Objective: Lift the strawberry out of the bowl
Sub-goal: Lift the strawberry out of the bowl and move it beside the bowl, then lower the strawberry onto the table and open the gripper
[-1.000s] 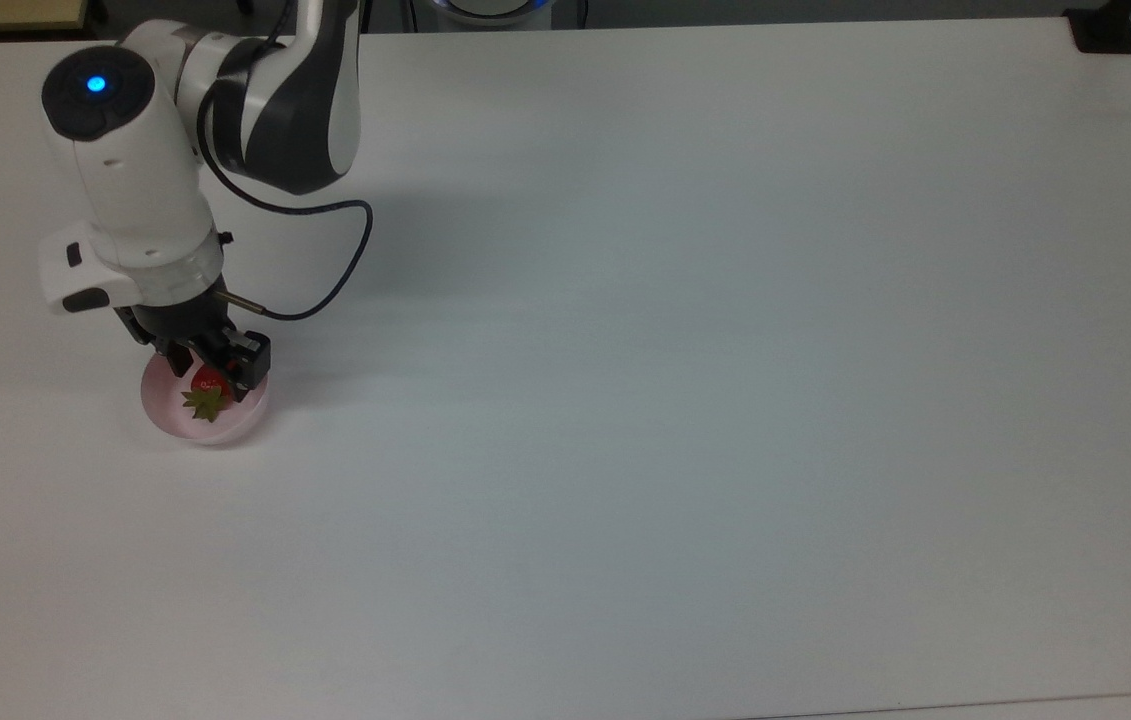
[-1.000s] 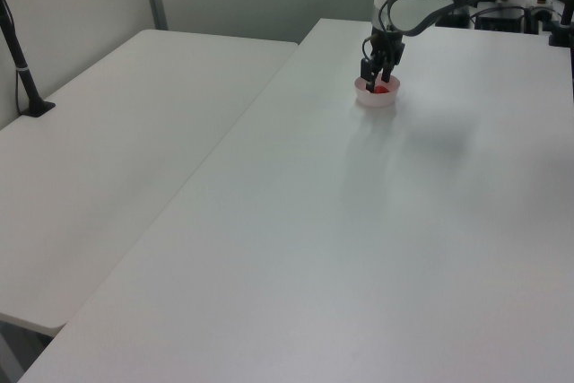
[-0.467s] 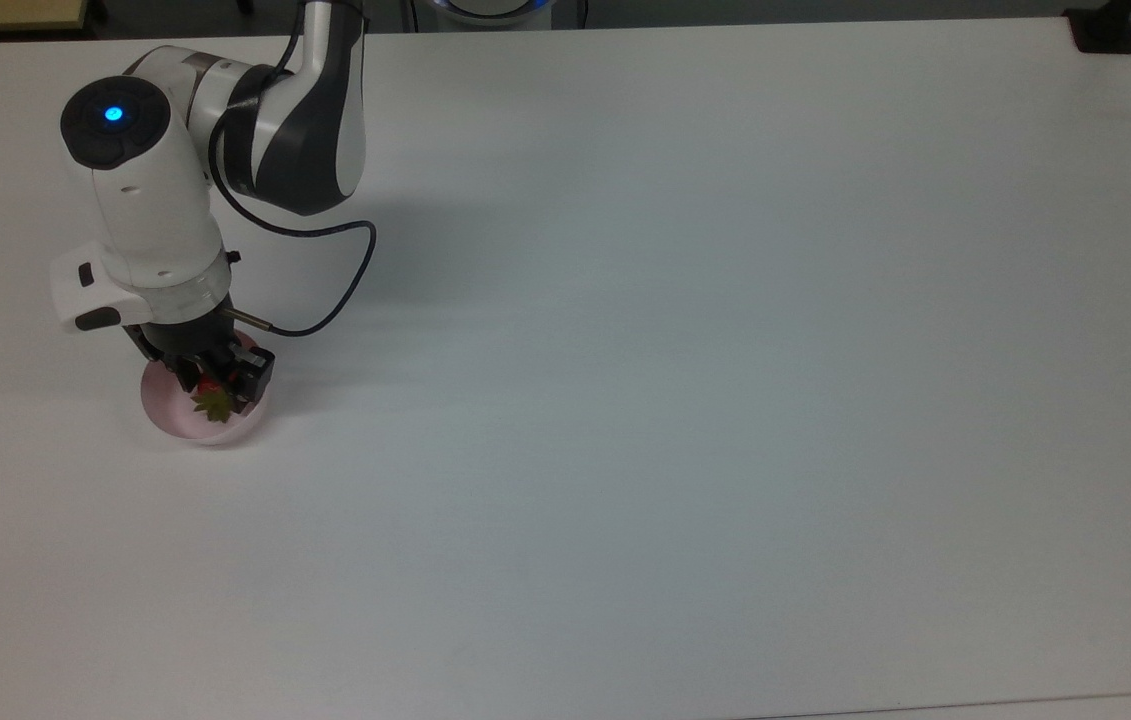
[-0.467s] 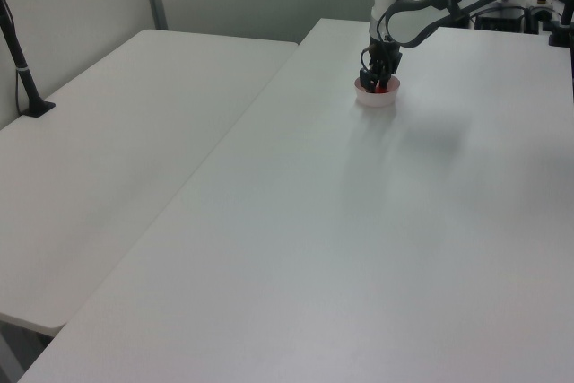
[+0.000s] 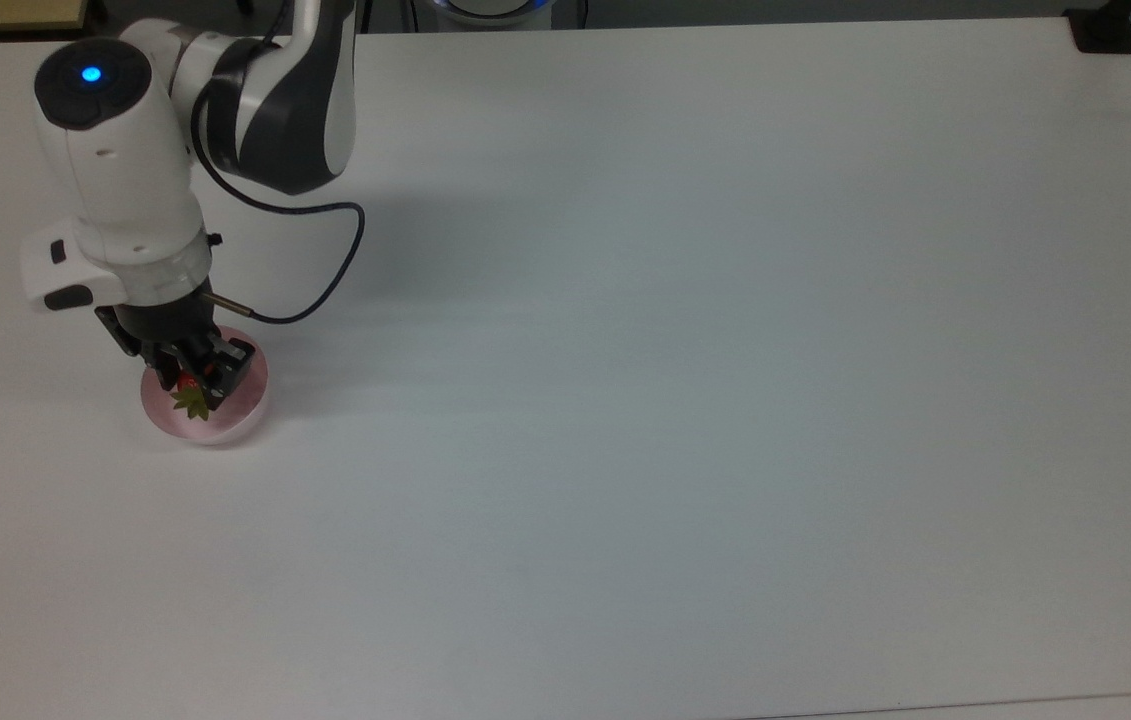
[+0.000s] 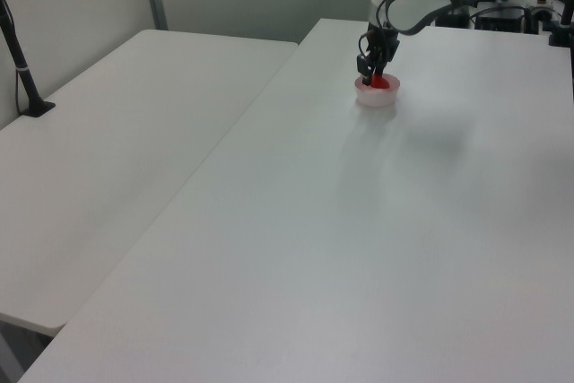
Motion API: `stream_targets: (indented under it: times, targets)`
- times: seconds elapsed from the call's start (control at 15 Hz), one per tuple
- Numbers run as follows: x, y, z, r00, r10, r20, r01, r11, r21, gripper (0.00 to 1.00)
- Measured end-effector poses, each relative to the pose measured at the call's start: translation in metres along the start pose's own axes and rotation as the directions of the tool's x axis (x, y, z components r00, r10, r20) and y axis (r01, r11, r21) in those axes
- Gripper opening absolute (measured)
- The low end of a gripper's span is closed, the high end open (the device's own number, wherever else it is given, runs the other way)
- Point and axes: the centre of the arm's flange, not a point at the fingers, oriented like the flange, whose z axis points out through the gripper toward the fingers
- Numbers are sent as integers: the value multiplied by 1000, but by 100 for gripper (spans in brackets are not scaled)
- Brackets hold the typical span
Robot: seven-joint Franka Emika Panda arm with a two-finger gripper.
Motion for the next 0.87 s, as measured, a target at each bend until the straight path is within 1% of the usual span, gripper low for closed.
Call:
stream_targets:
  times: [0.27,0.33,0.53,0.73,0.87]
  targets:
    - [2,17,-33,1000,11,27,-11,1000,-13,45]
    - [3,27,-39,1000,-6,26,6,1000,-15,45]
    - [3,64,-40,992,-123,37,124,992,-23,45]
    - [-6,109,-25,970,-233,74,235,972,-22,45]
    - [-12,135,-15,956,-277,98,280,960,-19,45]
